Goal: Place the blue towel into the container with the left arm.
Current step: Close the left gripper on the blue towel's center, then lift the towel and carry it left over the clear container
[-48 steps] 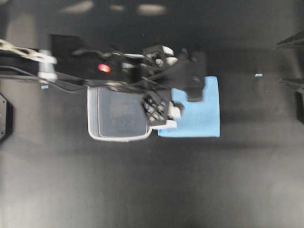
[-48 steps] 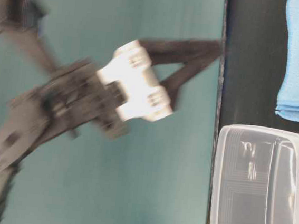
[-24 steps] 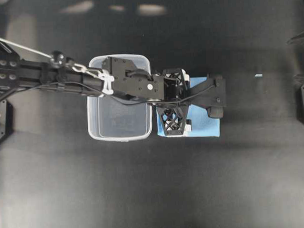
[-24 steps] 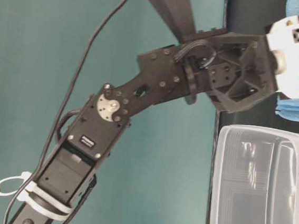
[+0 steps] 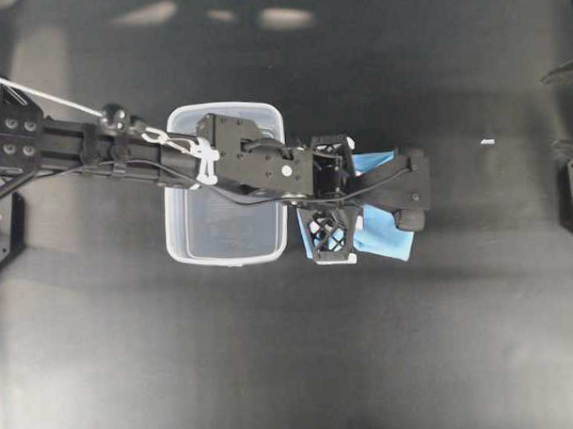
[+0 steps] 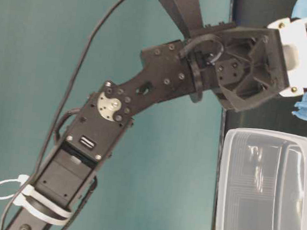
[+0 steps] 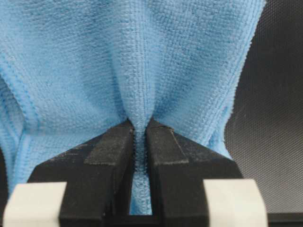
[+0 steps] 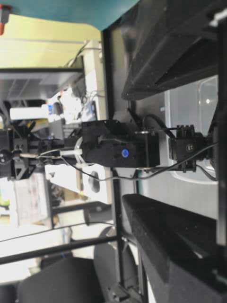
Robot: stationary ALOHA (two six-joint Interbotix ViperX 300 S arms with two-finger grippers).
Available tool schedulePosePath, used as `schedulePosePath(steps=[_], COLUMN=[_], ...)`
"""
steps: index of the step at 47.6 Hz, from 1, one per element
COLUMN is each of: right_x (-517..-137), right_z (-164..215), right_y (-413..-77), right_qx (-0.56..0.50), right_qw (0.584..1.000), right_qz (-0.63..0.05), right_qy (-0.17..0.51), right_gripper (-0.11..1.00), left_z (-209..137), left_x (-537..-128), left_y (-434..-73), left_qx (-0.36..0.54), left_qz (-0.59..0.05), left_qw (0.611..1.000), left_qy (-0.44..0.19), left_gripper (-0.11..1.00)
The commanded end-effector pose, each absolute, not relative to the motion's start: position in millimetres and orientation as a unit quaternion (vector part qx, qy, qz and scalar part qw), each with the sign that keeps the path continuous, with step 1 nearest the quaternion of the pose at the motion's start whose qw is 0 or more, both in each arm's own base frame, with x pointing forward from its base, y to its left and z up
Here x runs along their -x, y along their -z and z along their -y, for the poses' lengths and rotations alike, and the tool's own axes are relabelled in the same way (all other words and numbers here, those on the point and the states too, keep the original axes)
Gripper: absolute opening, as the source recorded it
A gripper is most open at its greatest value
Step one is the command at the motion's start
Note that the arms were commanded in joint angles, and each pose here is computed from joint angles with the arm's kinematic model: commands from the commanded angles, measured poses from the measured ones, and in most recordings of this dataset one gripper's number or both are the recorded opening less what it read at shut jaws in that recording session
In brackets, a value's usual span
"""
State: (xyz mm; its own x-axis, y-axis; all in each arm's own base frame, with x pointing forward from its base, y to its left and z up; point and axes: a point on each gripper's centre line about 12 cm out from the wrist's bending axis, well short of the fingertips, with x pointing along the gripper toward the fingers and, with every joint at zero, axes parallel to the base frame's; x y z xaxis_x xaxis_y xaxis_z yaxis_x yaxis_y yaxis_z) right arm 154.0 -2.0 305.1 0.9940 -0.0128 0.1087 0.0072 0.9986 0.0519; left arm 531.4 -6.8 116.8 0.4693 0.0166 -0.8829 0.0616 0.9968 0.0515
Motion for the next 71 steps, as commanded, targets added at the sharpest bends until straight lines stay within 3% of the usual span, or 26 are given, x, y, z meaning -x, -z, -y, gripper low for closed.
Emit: schedulePosePath(steps=[1,16,25,33,41,71], right_x=[-155,-154,-154,-154,-154,-155], right_z=[2,2,2,5,6,7], right_y=[-307,-308,-308,-307,-307,-303], right_qx=[-0.027,-0.026,-0.026,-0.027,-0.026,-0.031], right_qw=[0.998,0.998,0.998,0.998,0.998,0.998], right_qz=[0.057,0.059,0.059,0.059,0.059,0.052], right_qy=[0.006,0.006,0.007,0.013,0.017,0.019], right_gripper=[0.77,0.77,0.77,0.77,0.77,0.77], left_z=[8,5,-1,-8,-14,-19], left_x=[-537,-491,-437,-390,-370,-371], left_y=[-157,-273,-306,-283,-256,-206], left_qx=[-0.040,-0.037,-0.034,-0.029,-0.027,-0.029], left_qz=[-0.479,-0.461,-0.466,-0.499,-0.503,-0.515], left_qw=[0.877,0.887,0.884,0.866,0.864,0.857], left_qy=[0.013,0.006,0.000,-0.006,-0.011,-0.011], left_gripper=[0.05,0.05,0.05,0.05,0.05,0.05])
